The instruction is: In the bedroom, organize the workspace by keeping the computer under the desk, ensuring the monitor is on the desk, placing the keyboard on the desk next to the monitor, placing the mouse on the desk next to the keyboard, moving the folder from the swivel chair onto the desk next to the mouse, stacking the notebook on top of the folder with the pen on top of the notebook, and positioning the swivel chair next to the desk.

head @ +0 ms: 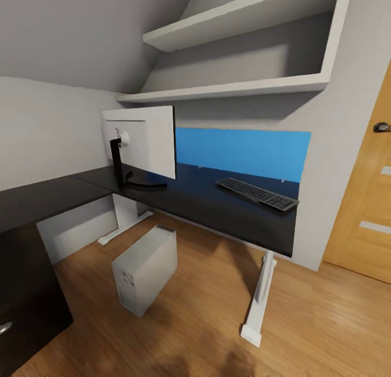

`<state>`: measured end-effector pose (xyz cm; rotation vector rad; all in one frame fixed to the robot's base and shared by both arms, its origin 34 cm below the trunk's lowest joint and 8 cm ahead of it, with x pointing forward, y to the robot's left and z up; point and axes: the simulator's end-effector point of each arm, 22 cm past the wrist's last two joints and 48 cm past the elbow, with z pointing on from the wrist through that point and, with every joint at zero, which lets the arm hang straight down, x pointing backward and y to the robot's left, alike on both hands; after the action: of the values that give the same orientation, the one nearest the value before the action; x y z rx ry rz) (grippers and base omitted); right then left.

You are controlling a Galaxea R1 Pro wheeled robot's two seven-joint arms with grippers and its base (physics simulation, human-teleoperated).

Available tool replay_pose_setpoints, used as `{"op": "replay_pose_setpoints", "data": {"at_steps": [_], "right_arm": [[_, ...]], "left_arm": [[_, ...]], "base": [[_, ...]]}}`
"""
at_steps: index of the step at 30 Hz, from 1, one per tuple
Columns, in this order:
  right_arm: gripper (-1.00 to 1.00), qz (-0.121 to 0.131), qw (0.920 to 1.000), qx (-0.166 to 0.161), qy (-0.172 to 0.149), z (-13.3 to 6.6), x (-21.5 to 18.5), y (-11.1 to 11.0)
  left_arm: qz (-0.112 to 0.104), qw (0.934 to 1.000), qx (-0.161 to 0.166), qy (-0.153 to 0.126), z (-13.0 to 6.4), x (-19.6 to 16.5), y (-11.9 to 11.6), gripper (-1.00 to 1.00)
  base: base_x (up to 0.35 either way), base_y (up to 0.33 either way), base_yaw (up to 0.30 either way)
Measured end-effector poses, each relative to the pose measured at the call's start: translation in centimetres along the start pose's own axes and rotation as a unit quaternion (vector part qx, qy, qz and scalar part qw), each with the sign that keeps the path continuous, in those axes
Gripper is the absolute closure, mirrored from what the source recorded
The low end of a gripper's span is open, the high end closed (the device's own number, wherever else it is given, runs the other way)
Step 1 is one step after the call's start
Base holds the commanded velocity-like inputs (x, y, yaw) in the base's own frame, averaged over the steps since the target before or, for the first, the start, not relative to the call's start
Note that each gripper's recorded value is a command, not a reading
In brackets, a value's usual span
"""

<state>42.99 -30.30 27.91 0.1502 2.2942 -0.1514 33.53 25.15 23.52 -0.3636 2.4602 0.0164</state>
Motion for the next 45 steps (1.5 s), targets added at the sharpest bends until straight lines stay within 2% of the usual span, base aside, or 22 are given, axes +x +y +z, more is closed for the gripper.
{"op": "replay_pose_setpoints", "data": {"at_steps": [3, 5, 6, 7, 8, 9, 11, 19, 20, 23, 26, 30, 33, 35, 36, 38, 41, 45], "right_arm": [[-1.0, 0.001, 1.0, 0.0, -0.001, 0.4, 0.5, 0.0], [-1.0, 0.0, 1.0, 0.0, -0.002, 0.6, 0.8, 0.1], [-1.0, 0.0, 1.0, 0.0, -0.002, 0.7, 1.0, 0.1], [-1.0, -0.001, 1.0, 0.0, -0.001, 0.8, 1.2, 0.1], [-1.0, 0.002, 0.9998, -0.002, -0.017, 1.5, -0.3, 0.6], [-1.0, 0.005, 0.9997, -0.001, -0.022, 1.8, -0.7, 0.8], [-1.0, 0.008, 0.9995, -0.003, -0.03, 2.3, -1.4, 1.2], [-1.0, 0.018, 0.9985, -0.031, -0.042, 4.5, -5.6, 5.1], [-1.0, 0.02, 0.9982, -0.033, -0.047, 4.7, -6.2, 5.3], [-1.0, 0.024, 0.997, -0.041, -0.061, 5.0, -8.3, 6.2], [-1.0, 0.029, 0.9955, -0.045, -0.077, 5.2, -10.5, 7.1], [-1.0, 0.037, 0.9923, -0.055, -0.105, 4.9, -13.4, 8.2], [-1.0, 0.037, 0.9911, -0.06, -0.113, 4.7, -14.1, 8.7], [-1.0, 0.029, 0.9902, -0.066, -0.12, 4.5, -14.4, 9.3], [-1.0, 0.022, 0.9883, -0.072, -0.133, 4.3, -14.9, 9.7], [-1.0, 0.02, 0.9858, -0.074, -0.149, 4.0, -15.3, 9.9], [-1.0, 0.014, 0.9864, -0.071, -0.147, 4.1, -13.4, 9.6], [-1.0, 0.008, 0.988, -0.068, -0.139, 4.1, -11.7, 9.2]], "left_arm": [[-0.006, 1.0, -0.005, -0.003, 0.5, 0.2, 0.6, -1.0], [-0.007, 0.9998, -0.008, -0.015, 1.1, -0.6, 1.2, -1.0], [-0.007, 0.9997, -0.009, -0.022, 1.4, -1.2, 1.4, -1.0], [-0.008, 0.9989, -0.008, -0.045, 2.1, -3.7, 1.7, -1.0], [-0.007, 0.9998, -0.004, 0.017, 3.1, -3.8, 1.7, -1.0], [-0.008, 0.9997, 0.012, -0.018, 3.7, -8.5, 0.2, -1.0], [-0.007, 0.9997, 0.019, -0.013, 4.0, -9.5, -0.3, -1.0], [-0.007, 0.9979, 0.054, -0.036, 4.6, -18.1, -3.4, -1.0], [-0.011, 0.9977, 0.055, -0.038, 4.8, -19.0, -3.6, -1.0], [-0.039, 0.9967, 0.057, -0.042, 5.2, -22.1, -3.5, -1.0], [-0.074, 0.9942, 0.062, -0.049, 5.5, -24.7, -3.5, -1.0], [-0.088, 0.9924, 0.064, -0.058, 5.5, -25.9, -3.5, -1.0], [-0.092, 0.9914, 0.062, -0.069, 5.6, -26.3, -3.2, -1.0], [-0.094, 0.992, 0.055, -0.063, 6.1, -25.1, -2.5, -1.0], [-0.094, 0.993, 0.045, -0.056, 6.7, -23.8, -1.4, -1.0], [-0.094, 0.9931, 0.035, -0.059, 7.1, -22.9, -0.5, -1.0], [-0.095, 0.9918, 0.026, -0.082, 7.2, -23.0, 0.4, -1.0], [-0.095, 0.991, 0.022, -0.092, 7.3, -23.0, 0.7, -1.0]], "base": [[0.0, 0.0, 0.0], [0.0, 0.0, 0.0], [0.0, 0.0, 0.0], [0.0, 0.0, 0.0], [0.0, 0.0, 0.0], [0.0, 0.0, 0.0], [0.0, 0.0, 0.0], [0.0, 0.0, 0.0], [0.0, 0.0, 0.0], [0.0, 0.0, 0.0], [0.0, 0.0, 0.0], [0.0, 0.0, 0.0], [0.0, 0.0, 0.0], [0.0, 0.0, 0.0], [0.0, 0.0, 0.0], [0.0, 0.002, 0.0], [0.0, 0.059, 0.0], [0.0, 0.171, 0.0]]}}
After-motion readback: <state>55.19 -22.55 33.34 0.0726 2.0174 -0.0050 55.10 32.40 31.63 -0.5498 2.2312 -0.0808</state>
